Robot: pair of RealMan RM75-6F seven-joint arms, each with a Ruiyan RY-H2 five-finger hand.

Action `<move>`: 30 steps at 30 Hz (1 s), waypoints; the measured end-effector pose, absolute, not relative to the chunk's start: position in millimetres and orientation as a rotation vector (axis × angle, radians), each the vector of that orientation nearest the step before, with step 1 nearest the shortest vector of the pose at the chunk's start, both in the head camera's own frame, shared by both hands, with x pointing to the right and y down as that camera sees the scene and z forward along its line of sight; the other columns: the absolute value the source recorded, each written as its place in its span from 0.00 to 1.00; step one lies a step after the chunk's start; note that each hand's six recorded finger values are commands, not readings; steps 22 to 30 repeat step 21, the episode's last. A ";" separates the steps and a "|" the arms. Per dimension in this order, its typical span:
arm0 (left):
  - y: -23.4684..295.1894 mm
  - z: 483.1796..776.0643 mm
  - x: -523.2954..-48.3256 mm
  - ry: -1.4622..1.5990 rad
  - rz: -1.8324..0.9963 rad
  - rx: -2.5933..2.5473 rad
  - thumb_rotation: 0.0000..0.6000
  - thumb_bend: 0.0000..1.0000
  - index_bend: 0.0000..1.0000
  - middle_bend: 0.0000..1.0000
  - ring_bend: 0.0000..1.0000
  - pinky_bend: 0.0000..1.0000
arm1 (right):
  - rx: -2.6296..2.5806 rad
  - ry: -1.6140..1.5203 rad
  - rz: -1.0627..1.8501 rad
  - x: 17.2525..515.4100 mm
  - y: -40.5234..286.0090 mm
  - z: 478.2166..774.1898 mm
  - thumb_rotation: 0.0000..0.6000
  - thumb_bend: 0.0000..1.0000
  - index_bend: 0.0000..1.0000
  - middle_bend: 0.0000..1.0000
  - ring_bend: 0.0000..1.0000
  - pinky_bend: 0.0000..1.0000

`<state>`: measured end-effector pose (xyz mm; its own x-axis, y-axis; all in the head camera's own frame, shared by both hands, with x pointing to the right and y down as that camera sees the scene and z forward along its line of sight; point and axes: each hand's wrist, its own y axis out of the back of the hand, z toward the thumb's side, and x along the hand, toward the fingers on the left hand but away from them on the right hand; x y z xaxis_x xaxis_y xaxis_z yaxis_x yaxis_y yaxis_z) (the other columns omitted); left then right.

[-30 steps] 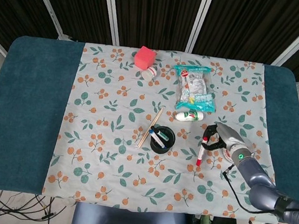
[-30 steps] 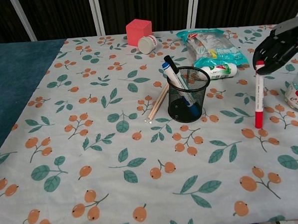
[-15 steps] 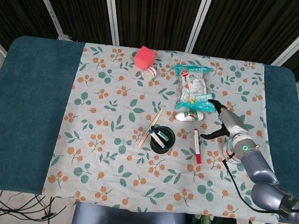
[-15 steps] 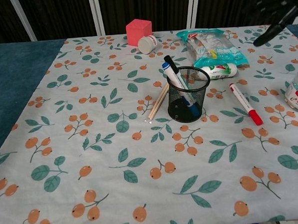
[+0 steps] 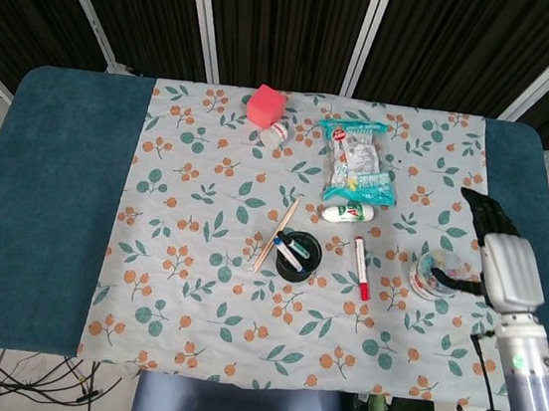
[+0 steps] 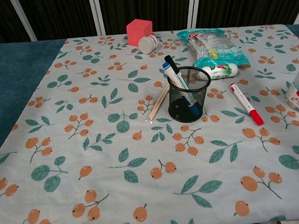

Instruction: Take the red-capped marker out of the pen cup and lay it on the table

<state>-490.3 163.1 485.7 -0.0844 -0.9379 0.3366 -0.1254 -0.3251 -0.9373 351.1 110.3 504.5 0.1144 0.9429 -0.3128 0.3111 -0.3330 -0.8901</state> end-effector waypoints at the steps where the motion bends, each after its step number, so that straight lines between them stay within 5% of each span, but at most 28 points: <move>1: 163.1 485.3 -490.2 1.195 -1.484 -1.493 1.00 0.18 0.08 0.00 0.00 0.00 | -1.712 -1.222 1.220 356.5 123.0 501.1 1.00 0.00 0.06 0.10 0.09 0.18; 5: 164.0 486.0 -488.5 1.178 -1.484 -1.502 1.00 0.18 0.08 0.00 0.00 0.00 | -1.607 -1.210 1.218 383.5 189.2 493.3 1.00 0.00 0.06 0.09 0.08 0.18; 10: 167.2 491.4 -486.4 1.119 -1.502 -1.511 1.00 0.18 0.08 0.00 0.00 0.00 | -1.496 -1.167 1.259 409.9 234.4 497.7 1.00 0.00 0.06 0.07 0.07 0.18; 30: 176.0 500.9 -461.7 1.003 -1.454 -1.579 1.00 0.18 0.08 0.00 0.00 0.00 | -1.470 -1.133 1.285 415.5 248.3 500.9 1.00 0.00 0.06 0.06 0.07 0.18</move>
